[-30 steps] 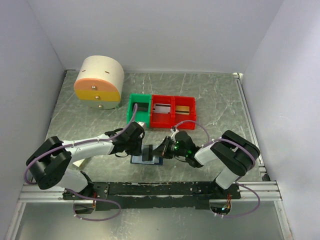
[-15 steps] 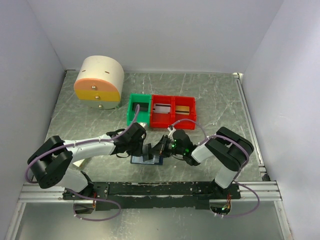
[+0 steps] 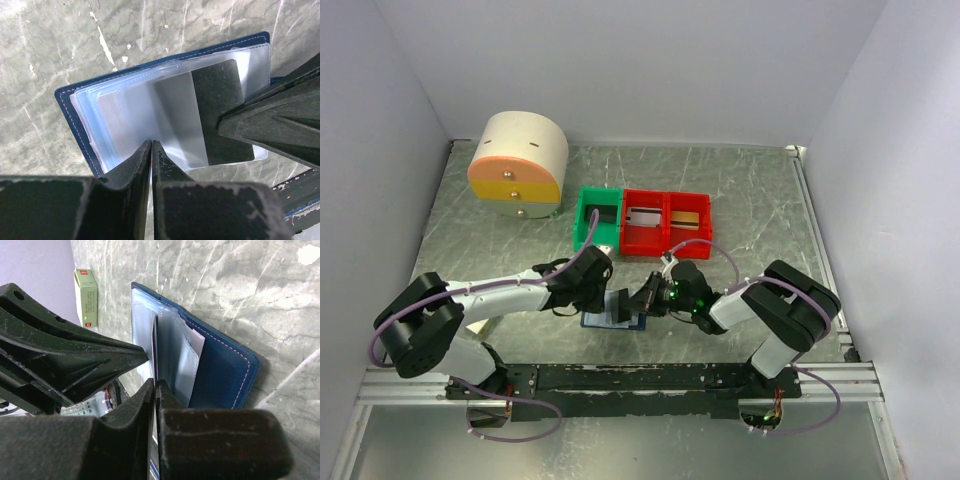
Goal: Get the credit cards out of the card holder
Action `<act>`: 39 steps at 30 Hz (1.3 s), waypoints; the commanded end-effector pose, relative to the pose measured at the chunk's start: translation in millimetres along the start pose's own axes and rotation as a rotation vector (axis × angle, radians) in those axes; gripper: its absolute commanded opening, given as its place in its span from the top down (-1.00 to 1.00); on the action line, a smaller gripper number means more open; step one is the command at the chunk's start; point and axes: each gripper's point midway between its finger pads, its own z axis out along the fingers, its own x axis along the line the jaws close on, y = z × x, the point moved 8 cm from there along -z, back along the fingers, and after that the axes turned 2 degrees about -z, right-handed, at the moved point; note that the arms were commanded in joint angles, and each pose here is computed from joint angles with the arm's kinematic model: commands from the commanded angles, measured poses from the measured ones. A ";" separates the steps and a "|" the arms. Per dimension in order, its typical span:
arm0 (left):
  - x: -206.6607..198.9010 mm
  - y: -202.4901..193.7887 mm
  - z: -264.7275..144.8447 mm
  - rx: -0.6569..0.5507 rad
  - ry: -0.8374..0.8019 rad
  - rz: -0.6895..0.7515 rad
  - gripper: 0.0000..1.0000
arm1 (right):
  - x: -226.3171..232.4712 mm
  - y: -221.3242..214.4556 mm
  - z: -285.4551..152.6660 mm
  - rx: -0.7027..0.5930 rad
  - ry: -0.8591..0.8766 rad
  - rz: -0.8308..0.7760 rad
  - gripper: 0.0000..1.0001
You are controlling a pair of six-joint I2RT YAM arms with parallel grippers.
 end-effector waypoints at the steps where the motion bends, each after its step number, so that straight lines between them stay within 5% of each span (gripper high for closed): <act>1: 5.7 -9.0 -1.7 0.029 0.031 0.013 0.67 | 2.9 0.1 2.6 0.009 0.036 0.002 0.82; 8: 6.7 -10.9 -0.3 0.041 0.037 0.013 0.67 | 4.7 2.5 9.2 0.021 0.022 -0.009 0.65; 21: 5.6 -9.1 -3.1 0.031 0.039 0.012 0.67 | 6.0 0.0 7.4 0.018 0.058 -0.004 1.00; 34: 6.0 1.5 -25.1 -0.067 0.035 -0.004 0.60 | 10.8 10.3 -25.0 -0.114 -0.074 -0.156 1.00; 39: 5.8 8.4 -35.6 -0.116 0.039 -0.010 0.43 | 18.1 15.1 -37.1 -0.171 -0.072 -0.217 1.00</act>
